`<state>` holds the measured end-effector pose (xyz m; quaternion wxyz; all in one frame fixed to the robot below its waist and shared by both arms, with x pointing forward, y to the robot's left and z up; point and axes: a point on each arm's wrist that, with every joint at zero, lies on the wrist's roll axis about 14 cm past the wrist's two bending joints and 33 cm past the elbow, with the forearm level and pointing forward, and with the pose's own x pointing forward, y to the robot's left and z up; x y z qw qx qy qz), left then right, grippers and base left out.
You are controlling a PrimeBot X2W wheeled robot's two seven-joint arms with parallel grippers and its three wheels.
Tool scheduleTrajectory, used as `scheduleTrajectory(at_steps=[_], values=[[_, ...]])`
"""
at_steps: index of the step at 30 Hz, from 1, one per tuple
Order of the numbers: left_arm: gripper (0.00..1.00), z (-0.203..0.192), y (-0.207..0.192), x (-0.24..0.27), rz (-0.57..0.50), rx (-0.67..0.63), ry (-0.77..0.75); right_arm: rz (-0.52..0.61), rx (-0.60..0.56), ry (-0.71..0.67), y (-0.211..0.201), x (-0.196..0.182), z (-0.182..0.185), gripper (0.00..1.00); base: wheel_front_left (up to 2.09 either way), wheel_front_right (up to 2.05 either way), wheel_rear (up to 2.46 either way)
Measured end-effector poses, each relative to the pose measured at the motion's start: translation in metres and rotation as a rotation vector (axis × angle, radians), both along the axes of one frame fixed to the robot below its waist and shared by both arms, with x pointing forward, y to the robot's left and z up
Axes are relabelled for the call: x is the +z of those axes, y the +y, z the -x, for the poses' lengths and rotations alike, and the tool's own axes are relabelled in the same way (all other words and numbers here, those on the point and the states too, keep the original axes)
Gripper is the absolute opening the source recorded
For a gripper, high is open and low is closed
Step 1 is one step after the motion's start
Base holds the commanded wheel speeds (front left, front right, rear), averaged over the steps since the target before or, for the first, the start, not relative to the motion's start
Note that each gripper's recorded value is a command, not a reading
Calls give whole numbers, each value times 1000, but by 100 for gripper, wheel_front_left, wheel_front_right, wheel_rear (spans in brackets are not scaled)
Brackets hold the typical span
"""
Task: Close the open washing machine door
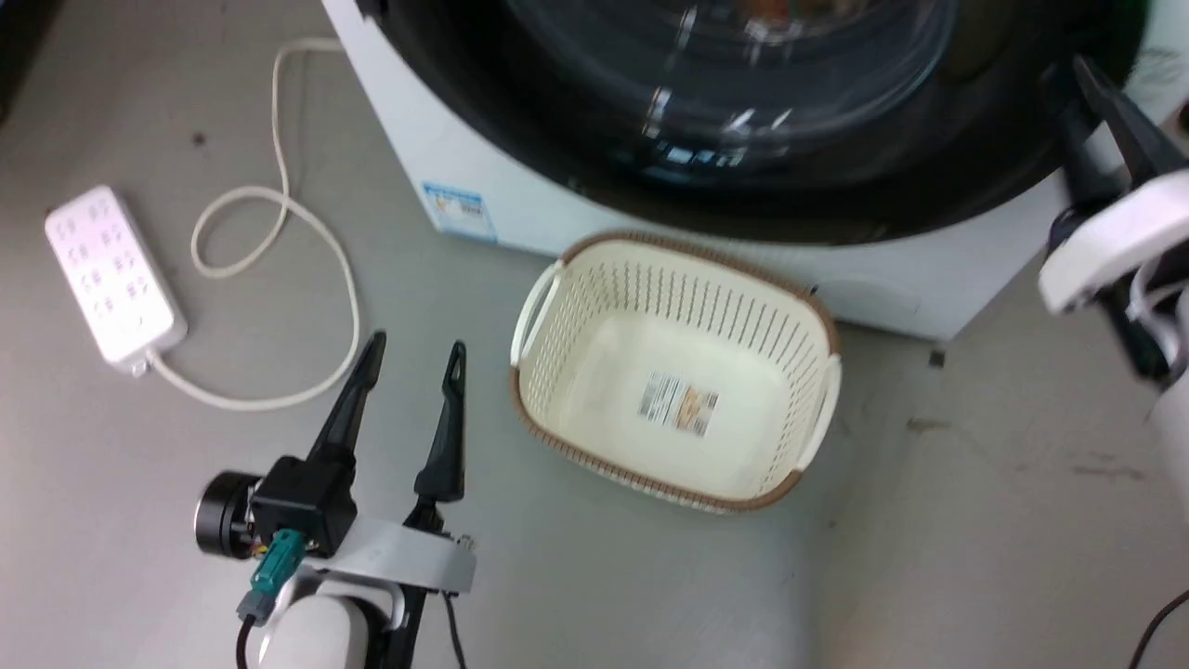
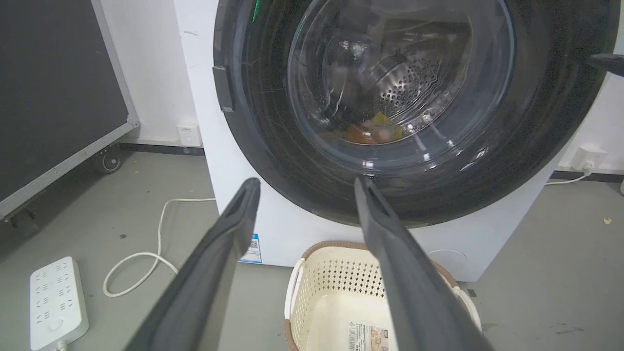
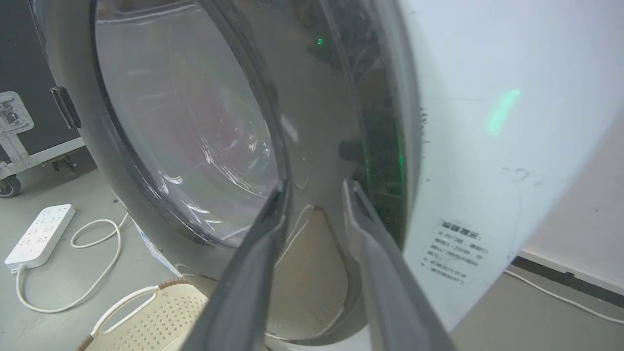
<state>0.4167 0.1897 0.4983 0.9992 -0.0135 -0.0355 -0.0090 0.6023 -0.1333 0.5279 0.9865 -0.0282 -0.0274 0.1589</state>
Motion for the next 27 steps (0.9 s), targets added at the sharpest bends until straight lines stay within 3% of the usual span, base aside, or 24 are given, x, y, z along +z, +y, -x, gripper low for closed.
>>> scheduleTrajectory(at_steps=[8, 13, 22, 27], values=[[100, 23, 1, 9, 34, 9, -15, -7, -5, -83, -6, 24, 74, 100, 0, 0, 0], [100, 33, -11, 12, 64, -27, -21, -61, -104, -133, -30, 35, 124, 100, 0, 0, 0], [100, 42, -29, 21, 59, -90, -45, -139, -254, -110, -54, 14, 207, 100, 0, 0, 0], [100, 45, -30, 21, 47, -96, -45, -87, -274, -84, -59, 1, 228, 100, 0, 0, 0]])
